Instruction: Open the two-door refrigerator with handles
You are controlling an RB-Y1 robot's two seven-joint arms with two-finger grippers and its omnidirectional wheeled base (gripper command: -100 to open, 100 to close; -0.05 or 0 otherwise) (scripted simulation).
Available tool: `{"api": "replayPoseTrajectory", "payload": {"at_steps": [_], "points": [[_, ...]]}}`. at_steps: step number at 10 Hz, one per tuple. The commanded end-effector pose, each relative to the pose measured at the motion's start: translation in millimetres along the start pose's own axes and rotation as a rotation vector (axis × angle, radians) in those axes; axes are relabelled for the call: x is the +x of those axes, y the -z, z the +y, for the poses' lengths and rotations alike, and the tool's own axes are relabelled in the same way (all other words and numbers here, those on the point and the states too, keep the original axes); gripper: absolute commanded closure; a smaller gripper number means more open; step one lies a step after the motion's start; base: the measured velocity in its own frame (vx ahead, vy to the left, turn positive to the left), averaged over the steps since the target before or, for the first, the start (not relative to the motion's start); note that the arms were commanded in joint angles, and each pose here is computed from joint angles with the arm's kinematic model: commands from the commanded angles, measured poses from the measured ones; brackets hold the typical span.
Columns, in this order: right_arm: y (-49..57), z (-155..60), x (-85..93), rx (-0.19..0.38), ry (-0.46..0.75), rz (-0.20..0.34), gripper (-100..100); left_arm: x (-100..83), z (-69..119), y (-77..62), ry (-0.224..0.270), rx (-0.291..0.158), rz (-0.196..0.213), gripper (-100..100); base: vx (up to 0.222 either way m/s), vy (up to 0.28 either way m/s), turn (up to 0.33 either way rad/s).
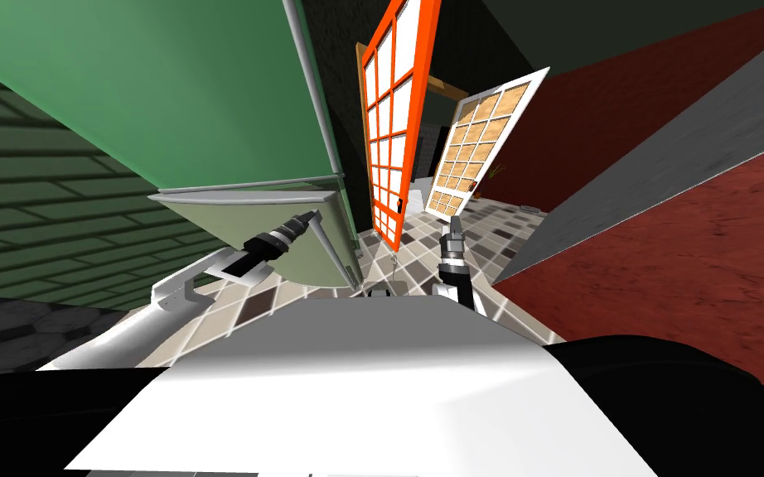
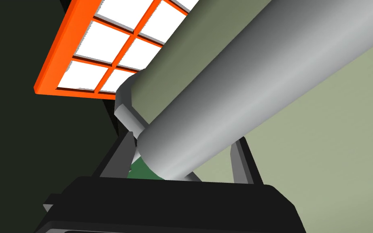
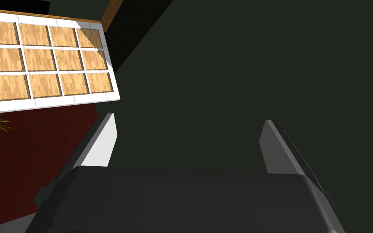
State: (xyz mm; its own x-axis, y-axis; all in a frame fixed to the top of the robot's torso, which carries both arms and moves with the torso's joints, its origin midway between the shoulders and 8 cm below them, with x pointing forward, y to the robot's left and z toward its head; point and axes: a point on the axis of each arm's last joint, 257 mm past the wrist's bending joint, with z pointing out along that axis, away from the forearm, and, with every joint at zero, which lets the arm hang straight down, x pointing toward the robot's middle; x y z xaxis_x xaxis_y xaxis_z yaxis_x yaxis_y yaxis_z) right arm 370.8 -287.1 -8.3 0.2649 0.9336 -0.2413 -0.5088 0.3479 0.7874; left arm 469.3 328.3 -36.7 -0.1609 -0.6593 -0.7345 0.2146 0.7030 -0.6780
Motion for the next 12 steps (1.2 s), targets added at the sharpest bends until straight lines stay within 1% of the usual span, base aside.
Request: {"api": "replayPoseTrajectory", "payload": {"at_steps": [1, 2, 4, 5, 6, 8, 9, 10, 11, 12], "points": [[0.0, 0.0, 0.0, 0.000, 0.000, 0.000, 0, -13.2, 20.2, 6.3, -0.004, -0.014, 0.015, 100, -0.126, -0.022, -0.142], [-0.1, 0.1, 0.0, 0.000, 0.000, 0.000, 0, -14.8, 24.9, 6.6, 0.007, -0.014, 0.020, 100, -0.161, -0.025, -0.083], [0.0, 0.0, 0.0, 0.000, 0.000, 0.000, 0, -16.6, 32.8, 8.5, 0.007, 0.002, 0.027, 100, -0.066, -0.012, 0.011], [0.0, 0.0, 0.0, 0.000, 0.000, 0.000, 0, -31.3, 36.6, 12.5, -0.009, 0.000, 0.039, 100, -0.157, -0.022, -0.129], [-0.1, 0.1, 0.0, 0.000, 0.000, 0.000, 0, -32.3, 39.9, 13.9, 0.006, 0.009, 0.045, 100, -0.173, -0.014, -0.074], [0.0, 0.0, 0.0, 0.000, 0.000, 0.000, 0, -34.6, 48.3, 17.3, 0.006, 0.022, 0.053, 100, -0.057, -0.014, 0.006], [0.0, 0.0, 0.0, 0.000, 0.000, 0.000, 0, -49.9, 51.0, 21.5, -0.010, 0.018, 0.070, 100, -0.123, -0.029, -0.120], [0.0, 0.0, 0.0, 0.000, 0.000, 0.000, 0, -52.3, 57.6, 24.2, 0.006, 0.019, 0.073, 100, -0.168, -0.020, -0.075], [0.0, 0.0, 0.0, 0.000, 0.000, 0.000, 0, -54.1, 62.4, 26.6, 0.007, 0.023, 0.077, 100, -0.095, -0.013, -0.012], [0.0, 0.0, 0.0, 0.000, 0.000, 0.000, 0, -53.1, 61.2, 28.1, 0.008, 0.038, 0.085, 100, -0.030, -0.008, 0.019]]}}
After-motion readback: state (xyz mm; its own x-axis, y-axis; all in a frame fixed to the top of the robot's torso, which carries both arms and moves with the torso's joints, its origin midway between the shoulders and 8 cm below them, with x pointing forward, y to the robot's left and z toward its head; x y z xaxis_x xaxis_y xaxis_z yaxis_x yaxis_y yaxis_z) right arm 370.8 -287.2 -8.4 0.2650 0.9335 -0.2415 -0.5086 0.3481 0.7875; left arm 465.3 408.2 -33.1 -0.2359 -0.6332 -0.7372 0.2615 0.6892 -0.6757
